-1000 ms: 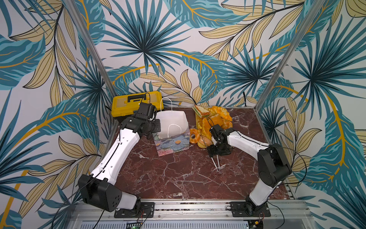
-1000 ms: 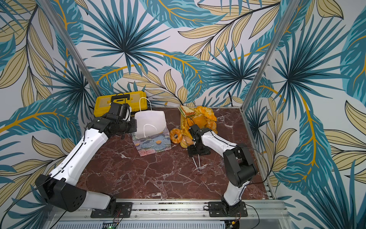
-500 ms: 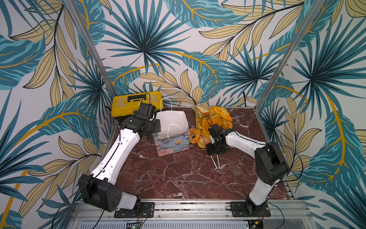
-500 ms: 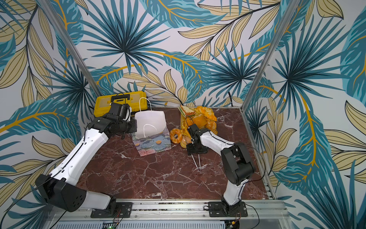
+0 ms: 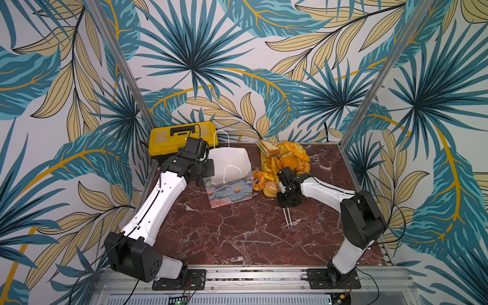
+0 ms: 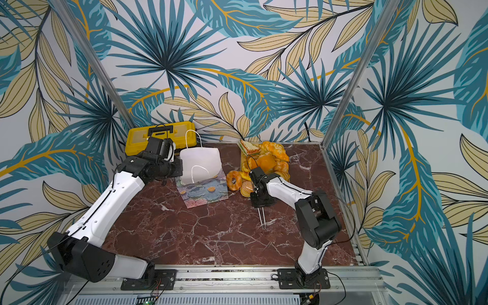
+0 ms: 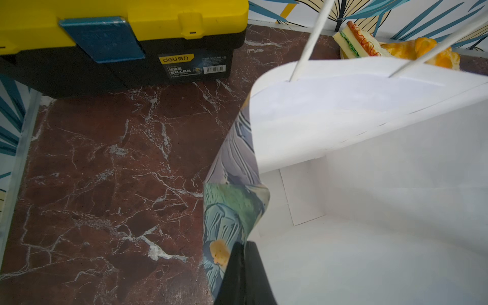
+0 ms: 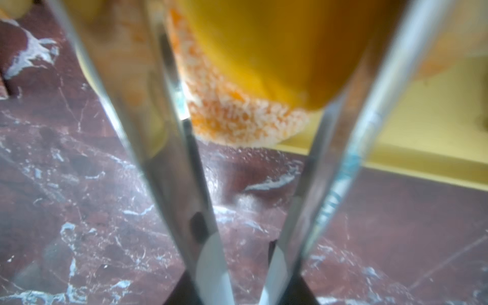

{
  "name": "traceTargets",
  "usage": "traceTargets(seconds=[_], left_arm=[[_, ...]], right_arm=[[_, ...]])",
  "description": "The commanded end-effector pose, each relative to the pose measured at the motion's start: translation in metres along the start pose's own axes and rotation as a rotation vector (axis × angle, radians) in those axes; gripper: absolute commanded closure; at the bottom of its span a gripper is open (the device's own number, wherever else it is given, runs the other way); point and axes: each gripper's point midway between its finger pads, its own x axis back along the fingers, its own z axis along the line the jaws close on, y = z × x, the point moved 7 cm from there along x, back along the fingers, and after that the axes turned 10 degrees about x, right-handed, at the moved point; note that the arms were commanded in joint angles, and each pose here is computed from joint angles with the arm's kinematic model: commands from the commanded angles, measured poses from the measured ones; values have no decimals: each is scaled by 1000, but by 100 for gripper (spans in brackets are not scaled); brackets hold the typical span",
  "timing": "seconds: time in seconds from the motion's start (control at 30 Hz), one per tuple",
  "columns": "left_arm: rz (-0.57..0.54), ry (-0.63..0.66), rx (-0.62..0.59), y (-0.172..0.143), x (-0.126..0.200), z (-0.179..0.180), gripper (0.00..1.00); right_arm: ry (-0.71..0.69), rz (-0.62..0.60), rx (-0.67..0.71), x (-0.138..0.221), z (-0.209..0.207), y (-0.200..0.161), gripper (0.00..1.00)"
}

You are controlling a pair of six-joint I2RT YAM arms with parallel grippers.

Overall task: Pack bread into a paper bag
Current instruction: Pick up the fake bread from the plate.

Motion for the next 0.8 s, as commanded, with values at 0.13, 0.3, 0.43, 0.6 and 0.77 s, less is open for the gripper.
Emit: traceTargets(seconds=[0.13, 0.3, 0.43, 0.6, 0.77], left_arm=[[14, -5, 2, -5, -1, 1, 97], [13, -6, 1, -5, -1, 1, 97], [13, -5, 1, -5, 0, 1, 97], [8, -9, 0, -4, 2, 1, 97], [9, -11, -4, -3, 4, -1, 97]], right_arm=[[-6, -101, -23, 52, -4, -7, 71], [14, -166, -18, 87, -4, -10, 72], [27, -221, -20, 116, -5, -13, 72], [50, -293, -9, 150, -4, -16, 72], [75, -350, -13, 174, -3, -15, 71]])
